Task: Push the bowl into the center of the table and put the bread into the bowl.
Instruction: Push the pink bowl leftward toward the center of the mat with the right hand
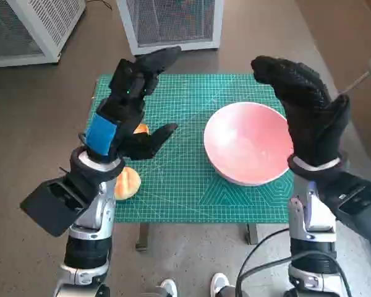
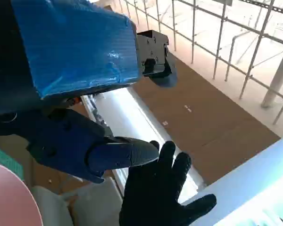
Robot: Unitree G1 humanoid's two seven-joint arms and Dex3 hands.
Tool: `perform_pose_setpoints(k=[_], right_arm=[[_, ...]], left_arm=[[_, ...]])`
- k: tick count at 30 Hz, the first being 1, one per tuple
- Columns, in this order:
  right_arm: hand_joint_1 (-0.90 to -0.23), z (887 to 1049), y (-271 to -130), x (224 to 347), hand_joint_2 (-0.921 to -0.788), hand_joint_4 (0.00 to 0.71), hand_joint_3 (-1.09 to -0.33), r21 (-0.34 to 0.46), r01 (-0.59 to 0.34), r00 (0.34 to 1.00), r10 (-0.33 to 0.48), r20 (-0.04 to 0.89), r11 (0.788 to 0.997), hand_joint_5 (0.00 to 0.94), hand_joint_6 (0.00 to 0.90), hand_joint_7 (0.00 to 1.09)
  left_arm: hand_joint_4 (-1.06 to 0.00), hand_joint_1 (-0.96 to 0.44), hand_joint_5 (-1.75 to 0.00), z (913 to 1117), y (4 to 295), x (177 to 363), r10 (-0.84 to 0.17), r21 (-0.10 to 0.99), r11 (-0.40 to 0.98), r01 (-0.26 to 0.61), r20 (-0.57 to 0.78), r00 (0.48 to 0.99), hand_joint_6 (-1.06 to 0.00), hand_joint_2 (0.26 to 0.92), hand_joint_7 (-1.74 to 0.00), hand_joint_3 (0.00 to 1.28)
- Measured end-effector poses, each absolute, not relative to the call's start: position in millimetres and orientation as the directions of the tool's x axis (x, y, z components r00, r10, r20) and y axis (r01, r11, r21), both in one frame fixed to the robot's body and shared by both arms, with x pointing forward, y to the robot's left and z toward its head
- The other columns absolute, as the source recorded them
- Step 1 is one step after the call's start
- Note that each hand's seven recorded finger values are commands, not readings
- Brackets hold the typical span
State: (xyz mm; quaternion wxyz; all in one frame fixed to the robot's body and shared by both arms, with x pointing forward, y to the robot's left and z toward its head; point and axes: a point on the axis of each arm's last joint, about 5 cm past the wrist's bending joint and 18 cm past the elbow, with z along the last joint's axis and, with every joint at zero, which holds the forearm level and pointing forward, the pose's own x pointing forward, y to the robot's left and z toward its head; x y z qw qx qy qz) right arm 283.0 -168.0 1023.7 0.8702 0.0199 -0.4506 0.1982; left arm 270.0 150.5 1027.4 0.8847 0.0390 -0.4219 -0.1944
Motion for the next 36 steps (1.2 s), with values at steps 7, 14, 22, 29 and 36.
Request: perform_pose_setpoints(k=[7, 14, 22, 29, 36], right_arm=[[-0.419, 1023.6, -168.2, 283.0, -0.869, 0.377, -0.468, -0.141, -0.364, 0.515, 0.325, 0.793, 0.921, 0.01, 0.11, 0.68], [-0.423, 1023.5, -168.3, 283.1, -0.87, 0.378, -0.465, -0.139, -0.365, 0.518, 0.324, 0.792, 0.921, 0.009, 0.114, 0.67], [-0.423, 1024.1, -168.2, 282.8, -0.873, 0.378, -0.46, -0.14, -0.365, 0.516, 0.325, 0.792, 0.92, 0.007, 0.113, 0.67], [-0.421, 1024.6, -168.2, 282.6, -0.873, 0.381, -0.461, -0.142, -0.365, 0.514, 0.326, 0.793, 0.92, 0.007, 0.11, 0.67], [-0.421, 1023.9, -170.6, 282.7, -0.894, 0.367, -0.433, -0.143, -0.355, 0.515, 0.321, 0.795, 0.924, 0.003, 0.092, 0.64]], left_arm=[[0.0, -0.49, -0.51, 1027.0, 149.0, 270.0, -0.373, 0.227, 0.922, 0.313, 0.733, 0.569, 0.0, 0.862, -0.74, 0.43], [0.0, -0.49, -0.51, 1026.7, 148.2, 269.9, -0.368, 0.222, 0.924, 0.311, 0.735, 0.57, 0.0, 0.861, -0.74, 0.43], [0.0, -0.49, -0.51, 1026.6, 147.4, 269.8, -0.368, 0.22, 0.924, 0.313, 0.735, 0.569, 0.0, 0.861, -0.74, 0.43], [0.0, -0.49, -0.51, 1026.3, 147.1, 269.7, -0.367, 0.216, 0.924, 0.317, 0.736, 0.569, 0.0, 0.863, -0.72, 0.43], [0.0, -0.49, -0.51, 1026.1, 147.0, 269.6, -0.365, 0.213, 0.924, 0.317, 0.739, 0.567, 0.0, 0.864, -0.72, 0.43]])
